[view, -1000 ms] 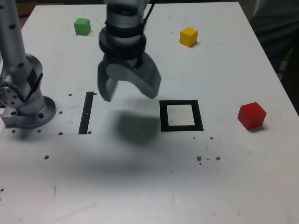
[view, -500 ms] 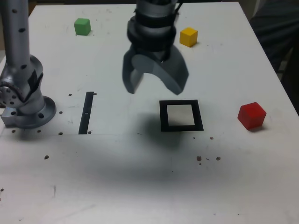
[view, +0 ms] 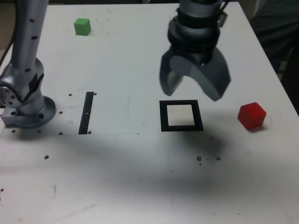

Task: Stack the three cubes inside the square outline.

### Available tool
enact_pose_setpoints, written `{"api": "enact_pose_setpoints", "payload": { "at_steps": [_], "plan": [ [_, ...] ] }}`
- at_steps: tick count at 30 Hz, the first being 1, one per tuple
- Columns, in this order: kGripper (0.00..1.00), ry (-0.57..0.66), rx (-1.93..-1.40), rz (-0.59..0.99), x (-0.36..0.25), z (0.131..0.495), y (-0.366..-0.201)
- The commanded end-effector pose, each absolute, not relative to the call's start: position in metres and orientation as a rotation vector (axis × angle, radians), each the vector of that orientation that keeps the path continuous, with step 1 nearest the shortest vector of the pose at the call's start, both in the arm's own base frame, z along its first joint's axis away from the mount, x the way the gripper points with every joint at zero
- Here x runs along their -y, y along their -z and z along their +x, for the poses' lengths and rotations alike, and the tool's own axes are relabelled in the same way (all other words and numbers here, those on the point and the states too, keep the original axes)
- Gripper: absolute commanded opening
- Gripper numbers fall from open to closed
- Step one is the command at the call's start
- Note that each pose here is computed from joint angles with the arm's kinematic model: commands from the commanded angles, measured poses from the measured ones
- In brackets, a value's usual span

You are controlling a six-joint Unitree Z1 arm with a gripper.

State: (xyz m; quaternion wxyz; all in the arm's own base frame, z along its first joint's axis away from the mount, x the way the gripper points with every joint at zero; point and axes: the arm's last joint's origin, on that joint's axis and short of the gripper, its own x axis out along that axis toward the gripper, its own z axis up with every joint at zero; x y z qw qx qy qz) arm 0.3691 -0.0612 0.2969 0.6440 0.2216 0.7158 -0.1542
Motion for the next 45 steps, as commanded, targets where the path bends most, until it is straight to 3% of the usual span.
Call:
{"api": "enact_pose_setpoints", "payload": {
  "at_steps": [1, 13, 21, 29, 36, 45],
  "plan": [
    [1.00, 0.360, -1.619, 0.528, 0.062, 0.376, -0.297],
    [1.00, 0.405, -1.529, 0.660, 0.068, 0.414, -0.300],
    [1.00, 0.431, -1.505, 0.708, 0.070, 0.434, -0.297],
    [1.00, 0.534, -1.509, 0.810, 0.072, 0.448, -0.282],
    [1.00, 0.669, -1.475, 0.976, 0.073, 0.454, -0.277],
    [0.99, 0.688, -1.472, 1.026, 0.074, 0.465, -0.267]
  ]
}}
